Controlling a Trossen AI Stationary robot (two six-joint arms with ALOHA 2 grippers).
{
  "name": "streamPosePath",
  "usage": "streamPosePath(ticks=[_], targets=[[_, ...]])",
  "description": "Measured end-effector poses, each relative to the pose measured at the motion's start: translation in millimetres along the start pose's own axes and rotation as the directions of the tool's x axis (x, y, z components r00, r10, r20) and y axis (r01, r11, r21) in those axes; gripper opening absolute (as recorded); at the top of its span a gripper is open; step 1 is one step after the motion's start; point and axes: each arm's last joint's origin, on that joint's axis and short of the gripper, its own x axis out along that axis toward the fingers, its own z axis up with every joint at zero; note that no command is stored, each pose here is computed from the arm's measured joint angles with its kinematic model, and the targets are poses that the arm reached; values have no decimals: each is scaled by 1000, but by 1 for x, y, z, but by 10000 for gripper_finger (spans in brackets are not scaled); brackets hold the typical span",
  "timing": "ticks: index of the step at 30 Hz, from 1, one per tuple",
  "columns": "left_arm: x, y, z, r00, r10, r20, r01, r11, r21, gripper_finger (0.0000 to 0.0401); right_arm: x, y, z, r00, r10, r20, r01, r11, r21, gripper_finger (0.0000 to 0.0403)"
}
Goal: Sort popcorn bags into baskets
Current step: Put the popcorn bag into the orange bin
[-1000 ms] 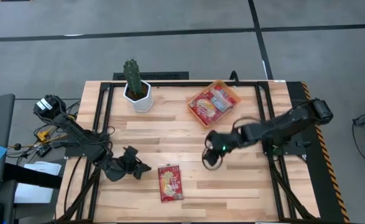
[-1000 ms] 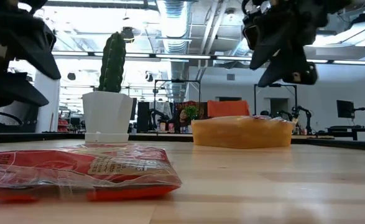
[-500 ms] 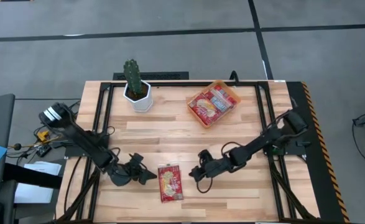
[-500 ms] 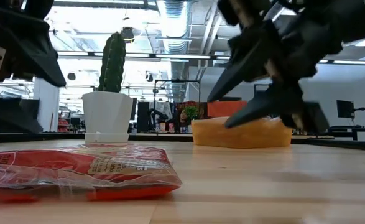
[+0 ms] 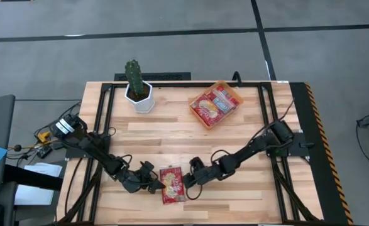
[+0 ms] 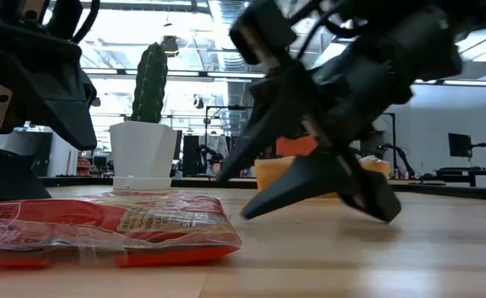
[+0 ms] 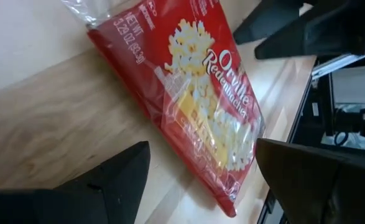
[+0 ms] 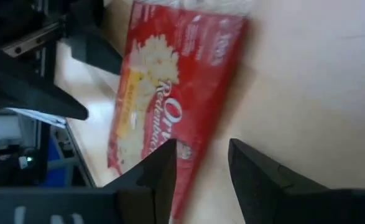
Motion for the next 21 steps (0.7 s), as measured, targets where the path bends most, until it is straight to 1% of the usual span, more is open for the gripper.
streamPosePath(ticks=[3, 5, 15, 21], targets=[[1, 0, 3, 1000, 3, -5, -3, 1000, 4, 280, 8, 4, 0, 999, 10, -45, -10, 1000, 1, 172], [2, 0, 4, 1000, 5, -3, -5, 1000, 2, 280, 8, 4, 2, 999, 4, -49, -3, 1000, 8, 173], [4, 3, 9, 999, 32, 12, -32, 999, 20, 280, 11, 1, 14, 999, -27, -31, 28, 1000, 8, 162], [6, 3, 14, 999, 38, 21, -38, 999, 12, 280, 12, -1, 21, 999, -42, -16, 43, 999, 10, 162]])
